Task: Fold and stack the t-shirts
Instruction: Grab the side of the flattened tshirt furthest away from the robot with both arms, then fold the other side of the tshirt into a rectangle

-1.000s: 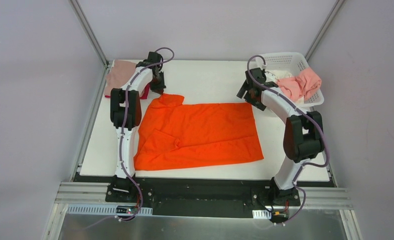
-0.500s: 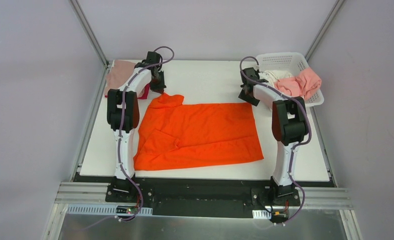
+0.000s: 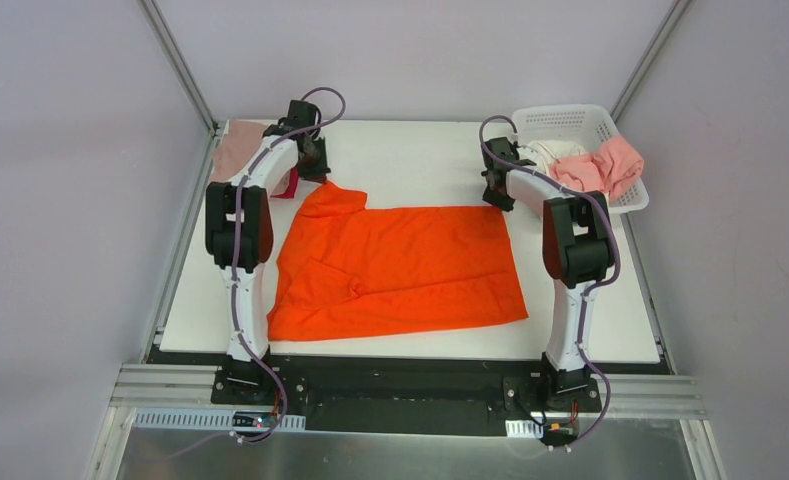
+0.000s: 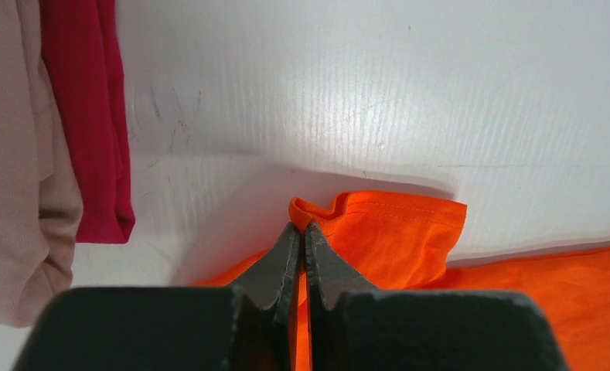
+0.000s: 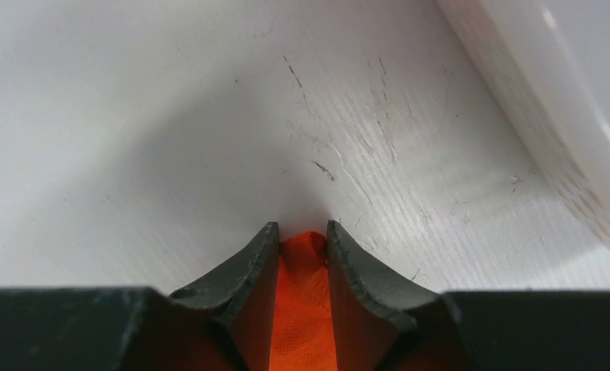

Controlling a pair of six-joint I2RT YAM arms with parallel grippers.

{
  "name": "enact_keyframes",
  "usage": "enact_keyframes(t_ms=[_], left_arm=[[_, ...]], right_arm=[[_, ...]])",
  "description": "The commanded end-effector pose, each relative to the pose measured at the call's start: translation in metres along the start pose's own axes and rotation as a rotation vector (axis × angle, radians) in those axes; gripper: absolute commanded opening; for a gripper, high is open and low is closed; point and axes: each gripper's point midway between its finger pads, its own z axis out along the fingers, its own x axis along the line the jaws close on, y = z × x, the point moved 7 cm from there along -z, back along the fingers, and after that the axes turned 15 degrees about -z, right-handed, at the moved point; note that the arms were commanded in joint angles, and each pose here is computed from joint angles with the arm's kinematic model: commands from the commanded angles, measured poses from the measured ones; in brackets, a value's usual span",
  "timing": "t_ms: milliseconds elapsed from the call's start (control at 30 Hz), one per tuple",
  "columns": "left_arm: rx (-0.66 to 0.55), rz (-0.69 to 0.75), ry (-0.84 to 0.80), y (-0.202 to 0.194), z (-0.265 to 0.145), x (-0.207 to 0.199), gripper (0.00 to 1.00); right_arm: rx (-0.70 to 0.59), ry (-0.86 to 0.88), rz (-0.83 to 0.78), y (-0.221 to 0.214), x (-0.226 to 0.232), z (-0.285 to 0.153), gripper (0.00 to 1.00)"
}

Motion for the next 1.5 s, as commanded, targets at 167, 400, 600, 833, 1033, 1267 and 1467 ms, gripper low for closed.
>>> enact_keyframes(t_ms=[167,400,600,833,1033,1267,1467], left_arm=[[-0.047,-0.013,-0.078,-0.001,-0.043,-0.011,0.0],[-0.065,-0.054,-0.088,-0.026,-0.073,-0.002,0.0],[-0.105,-0.079,-0.095,-0.064,-0.112,0.006,0.0],[-0.184,-0.157,-0.072,-0.12,-0.16,0.031,0.0],[-0.219,-0.22,-0.164,-0.161,-0.191,0.044,0.0],[-0.223,-0.305,-0.232,-0.2,-0.211,0.056,0.0],[-0.174,-0.346,-0.237,-0.235,-0.214,0.073,0.0]], right_arm=[[-0.017,0.018,-0.013,0.007,-0.001,-0.011,0.0],[-0.098,0.045,-0.059,0.012,-0.001,-0.042,0.0],[-0.117,0.049,-0.082,0.006,-0.008,-0.063,0.0],[-0.117,0.105,-0.108,-0.004,-0.013,-0.08,0.0],[-0.128,0.112,-0.116,-0.006,-0.022,-0.095,0.0],[-0.115,0.123,-0.123,-0.012,-0.027,-0.1,0.0],[-0.102,0.136,-0.128,-0.017,-0.027,-0.101,0.0]])
